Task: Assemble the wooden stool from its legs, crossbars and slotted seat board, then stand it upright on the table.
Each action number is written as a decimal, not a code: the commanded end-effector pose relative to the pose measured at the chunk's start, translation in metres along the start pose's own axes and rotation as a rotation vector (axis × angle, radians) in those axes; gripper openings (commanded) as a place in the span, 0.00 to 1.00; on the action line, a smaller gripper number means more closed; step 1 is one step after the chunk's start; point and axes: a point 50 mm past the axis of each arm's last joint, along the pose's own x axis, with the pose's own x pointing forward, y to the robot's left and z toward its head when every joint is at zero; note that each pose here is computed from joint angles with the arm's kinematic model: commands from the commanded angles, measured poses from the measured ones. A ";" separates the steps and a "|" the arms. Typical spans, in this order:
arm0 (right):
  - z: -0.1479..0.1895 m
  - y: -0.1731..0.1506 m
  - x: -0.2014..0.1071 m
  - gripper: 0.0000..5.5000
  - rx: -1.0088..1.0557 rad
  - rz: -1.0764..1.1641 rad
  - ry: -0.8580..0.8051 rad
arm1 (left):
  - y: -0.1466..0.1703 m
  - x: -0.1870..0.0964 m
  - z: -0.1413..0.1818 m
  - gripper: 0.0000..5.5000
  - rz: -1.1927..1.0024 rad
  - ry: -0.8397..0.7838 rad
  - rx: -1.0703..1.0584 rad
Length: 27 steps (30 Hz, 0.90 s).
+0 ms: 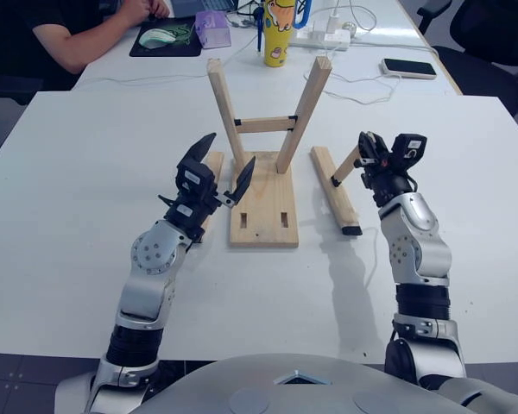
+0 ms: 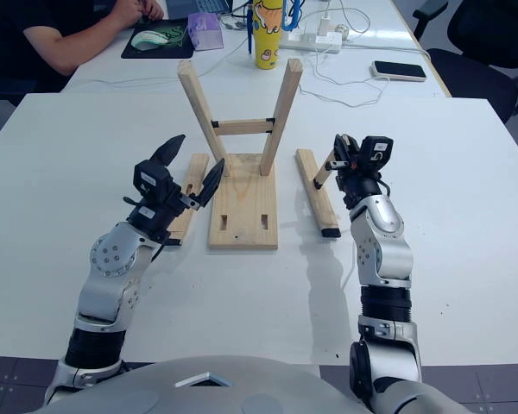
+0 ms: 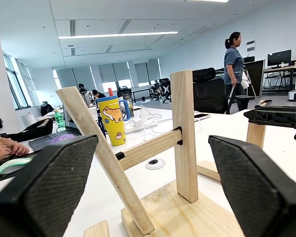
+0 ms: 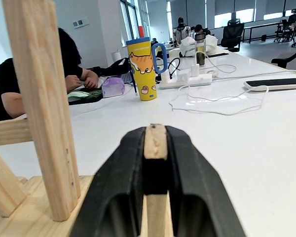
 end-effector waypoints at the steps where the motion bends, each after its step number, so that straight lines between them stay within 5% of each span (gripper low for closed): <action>1: -0.051 0.001 -0.021 0.08 -0.059 -0.042 0.235 | 0.000 0.002 -0.002 0.75 0.008 0.013 0.009; 24: -0.041 0.005 -0.012 0.08 -0.130 0.014 0.214 | -0.001 0.002 -0.004 0.75 0.020 0.019 0.017; 27: -0.035 0.006 -0.010 0.19 -0.145 0.017 0.181 | -0.002 0.002 -0.004 0.75 0.016 0.018 0.016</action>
